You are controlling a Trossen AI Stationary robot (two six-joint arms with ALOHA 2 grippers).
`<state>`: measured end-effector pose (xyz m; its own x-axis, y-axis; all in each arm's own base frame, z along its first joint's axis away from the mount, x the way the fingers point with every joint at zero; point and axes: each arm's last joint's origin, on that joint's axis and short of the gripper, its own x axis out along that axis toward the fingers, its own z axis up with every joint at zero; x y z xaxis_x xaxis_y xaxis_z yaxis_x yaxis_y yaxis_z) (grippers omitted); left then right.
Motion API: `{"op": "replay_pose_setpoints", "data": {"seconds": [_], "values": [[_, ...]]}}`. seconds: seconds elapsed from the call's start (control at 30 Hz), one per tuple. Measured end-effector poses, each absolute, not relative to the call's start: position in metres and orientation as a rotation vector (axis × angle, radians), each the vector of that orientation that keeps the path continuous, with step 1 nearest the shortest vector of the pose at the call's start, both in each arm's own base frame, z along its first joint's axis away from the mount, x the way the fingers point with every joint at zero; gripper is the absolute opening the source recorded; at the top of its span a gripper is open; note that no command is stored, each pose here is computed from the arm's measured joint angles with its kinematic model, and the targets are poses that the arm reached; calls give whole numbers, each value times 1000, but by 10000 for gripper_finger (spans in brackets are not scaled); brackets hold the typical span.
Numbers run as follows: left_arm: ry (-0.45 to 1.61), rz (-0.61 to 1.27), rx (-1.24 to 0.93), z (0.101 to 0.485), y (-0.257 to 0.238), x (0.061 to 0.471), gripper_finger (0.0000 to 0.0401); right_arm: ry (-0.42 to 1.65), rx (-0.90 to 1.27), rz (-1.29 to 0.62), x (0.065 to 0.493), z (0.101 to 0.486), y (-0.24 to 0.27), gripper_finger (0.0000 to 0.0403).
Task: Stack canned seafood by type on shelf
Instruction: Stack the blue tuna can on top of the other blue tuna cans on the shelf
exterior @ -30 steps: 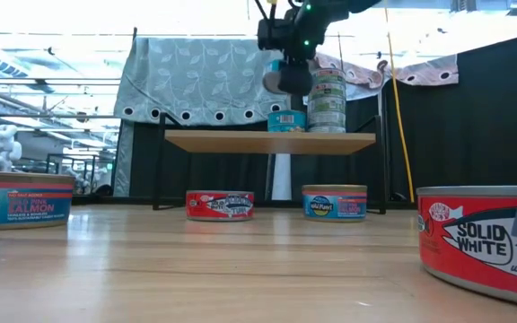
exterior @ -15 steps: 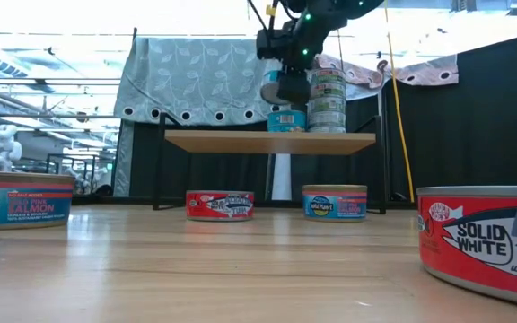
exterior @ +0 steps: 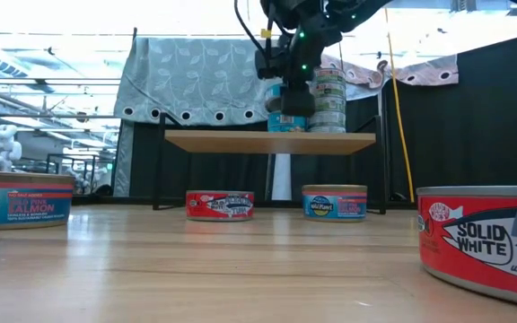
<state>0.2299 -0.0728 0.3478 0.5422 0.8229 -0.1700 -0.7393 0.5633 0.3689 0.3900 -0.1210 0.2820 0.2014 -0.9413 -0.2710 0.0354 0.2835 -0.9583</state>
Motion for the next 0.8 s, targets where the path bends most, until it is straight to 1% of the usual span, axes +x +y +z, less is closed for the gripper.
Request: {"op": "replay_pose_setpoints", "data": {"seconds": [0.13, 0.33, 0.8], "values": [[346, 936, 265, 348, -73, 230, 245, 1153, -1057, -882, 390, 282, -121, 138], [371, 893, 247, 346, -74, 231, 245, 1142, -1051, -881, 390, 282, -121, 164], [386, 868, 237, 346, -74, 231, 245, 1142, -1051, -888, 390, 283, -121, 214]]}}
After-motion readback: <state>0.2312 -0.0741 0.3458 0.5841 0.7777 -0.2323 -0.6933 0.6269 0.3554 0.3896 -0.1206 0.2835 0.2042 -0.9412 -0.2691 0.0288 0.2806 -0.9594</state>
